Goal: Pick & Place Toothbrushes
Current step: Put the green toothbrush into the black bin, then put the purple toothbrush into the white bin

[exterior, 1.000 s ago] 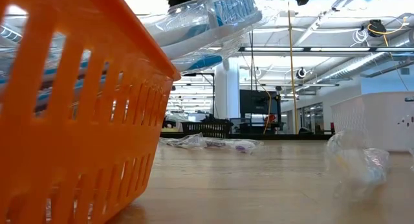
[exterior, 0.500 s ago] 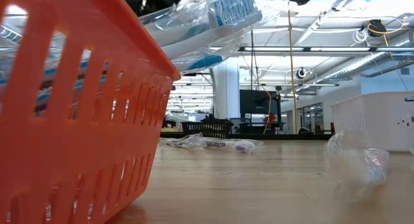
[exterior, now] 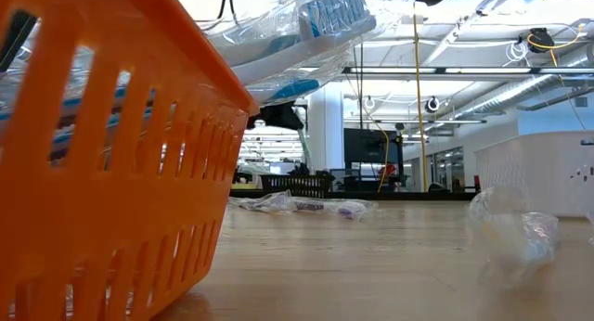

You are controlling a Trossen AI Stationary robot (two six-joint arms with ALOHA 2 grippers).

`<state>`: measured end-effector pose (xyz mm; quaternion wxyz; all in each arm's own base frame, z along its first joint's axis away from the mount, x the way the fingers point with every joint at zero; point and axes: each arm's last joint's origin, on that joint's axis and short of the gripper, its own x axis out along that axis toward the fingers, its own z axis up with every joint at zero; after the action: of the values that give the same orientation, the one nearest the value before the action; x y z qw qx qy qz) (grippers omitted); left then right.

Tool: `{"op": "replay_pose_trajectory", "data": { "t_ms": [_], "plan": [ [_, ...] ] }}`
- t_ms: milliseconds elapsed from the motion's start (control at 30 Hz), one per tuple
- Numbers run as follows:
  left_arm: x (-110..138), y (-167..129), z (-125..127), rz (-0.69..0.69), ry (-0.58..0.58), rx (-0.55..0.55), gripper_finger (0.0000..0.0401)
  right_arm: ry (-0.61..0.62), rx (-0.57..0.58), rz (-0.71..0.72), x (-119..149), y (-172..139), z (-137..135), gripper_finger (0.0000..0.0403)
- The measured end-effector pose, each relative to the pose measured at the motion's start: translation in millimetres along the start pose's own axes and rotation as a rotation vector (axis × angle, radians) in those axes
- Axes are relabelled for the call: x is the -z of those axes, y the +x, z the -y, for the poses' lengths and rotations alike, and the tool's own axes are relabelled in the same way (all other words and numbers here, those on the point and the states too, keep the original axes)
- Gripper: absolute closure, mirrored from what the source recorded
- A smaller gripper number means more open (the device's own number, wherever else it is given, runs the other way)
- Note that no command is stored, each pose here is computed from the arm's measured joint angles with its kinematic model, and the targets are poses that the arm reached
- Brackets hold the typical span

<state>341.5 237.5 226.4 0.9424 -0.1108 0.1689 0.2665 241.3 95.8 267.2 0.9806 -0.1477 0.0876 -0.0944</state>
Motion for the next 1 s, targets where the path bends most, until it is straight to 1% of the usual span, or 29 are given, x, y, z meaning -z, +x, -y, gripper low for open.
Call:
{"op": "replay_pose_trajectory", "data": {
  "t_ms": [100, 167, 300, 400, 567, 700, 867, 933, 1000],
  "plan": [
    [0, 0, -2, -0.001, -0.062, -0.004, 0.0394, -0.004, -0.001, -0.005, 1, 0, 0, 0.0268],
    [0, 0, -2, 0.0, -0.097, -0.001, 0.0384, -0.011, -0.002, -0.014, 2, 0, 0, 0.0268],
    [1, 0, -1, -0.008, -0.145, 0.02, 0.0344, -0.014, -0.002, -0.018, 2, 0, 0, 0.0268],
    [5, 0, -1, -0.046, -0.164, 0.017, 0.031, -0.014, -0.002, -0.019, 2, 0, 0, 0.0268],
    [9, 0, -1, -0.092, -0.151, 0.01, 0.0254, -0.015, -0.002, -0.019, 2, 0, 0, 0.0268],
    [12, 0, -1, -0.118, -0.127, 0.006, 0.0225, -0.017, -0.003, -0.021, 2, 0, 0, 0.0268],
    [15, -1, -1, -0.153, -0.092, 0.003, 0.0209, -0.021, -0.004, -0.027, 3, 0, 0, 0.0268],
    [14, -5, -1, -0.172, -0.049, 0.004, 0.0209, -0.023, -0.004, -0.03, 3, 0, 0, 0.0268],
    [10, -10, 1, -0.18, 0.021, 0.013, 0.021, -0.023, -0.004, -0.03, 3, 0, 0, 0.0268]
  ]
}}
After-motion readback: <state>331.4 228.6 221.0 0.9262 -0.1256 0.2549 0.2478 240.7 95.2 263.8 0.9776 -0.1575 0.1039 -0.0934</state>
